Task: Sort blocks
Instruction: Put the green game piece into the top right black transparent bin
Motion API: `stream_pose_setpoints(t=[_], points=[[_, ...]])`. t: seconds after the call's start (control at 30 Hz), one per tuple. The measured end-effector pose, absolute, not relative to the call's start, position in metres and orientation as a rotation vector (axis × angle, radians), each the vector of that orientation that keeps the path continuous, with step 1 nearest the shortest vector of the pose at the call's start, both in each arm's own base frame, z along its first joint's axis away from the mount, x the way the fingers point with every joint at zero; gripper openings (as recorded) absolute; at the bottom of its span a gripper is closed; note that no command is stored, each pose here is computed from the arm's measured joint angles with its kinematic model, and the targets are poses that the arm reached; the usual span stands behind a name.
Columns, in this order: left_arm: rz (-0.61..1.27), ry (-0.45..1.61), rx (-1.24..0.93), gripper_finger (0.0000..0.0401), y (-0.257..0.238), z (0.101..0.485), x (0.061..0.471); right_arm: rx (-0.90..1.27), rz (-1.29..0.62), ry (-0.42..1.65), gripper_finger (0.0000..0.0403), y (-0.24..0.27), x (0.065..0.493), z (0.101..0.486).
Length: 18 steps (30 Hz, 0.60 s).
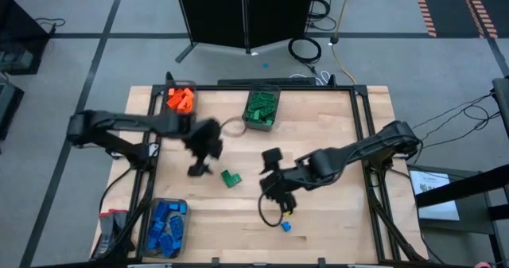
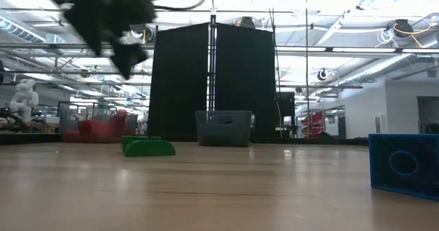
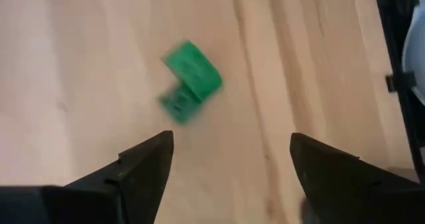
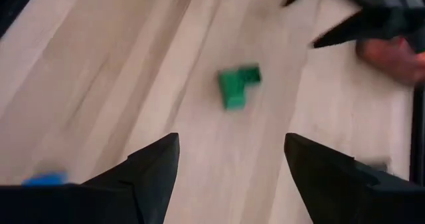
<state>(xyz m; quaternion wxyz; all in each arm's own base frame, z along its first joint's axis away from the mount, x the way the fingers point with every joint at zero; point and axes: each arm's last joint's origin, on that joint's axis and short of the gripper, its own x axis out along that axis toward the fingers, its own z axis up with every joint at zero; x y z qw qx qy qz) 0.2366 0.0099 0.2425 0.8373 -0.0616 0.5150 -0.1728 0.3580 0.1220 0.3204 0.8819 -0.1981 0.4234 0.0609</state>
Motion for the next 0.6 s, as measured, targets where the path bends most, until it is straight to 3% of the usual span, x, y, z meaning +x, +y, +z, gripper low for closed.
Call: stream_pose_setpoints(t=[0.3, 0.6], points=[[-0.303, 1.052, -0.155, 0.0301, -0.048, 0.223, 0.191, -0.307, 0.129, 0.474, 0.0267, 0.091, 0.403, 0.270], [-0.351, 1.006, -0.171, 0.0301, -0.080, 0.229, 0.179, -0.262, 0.182, 0.529, 0.0267, 0.078, 0.438, 0.205]])
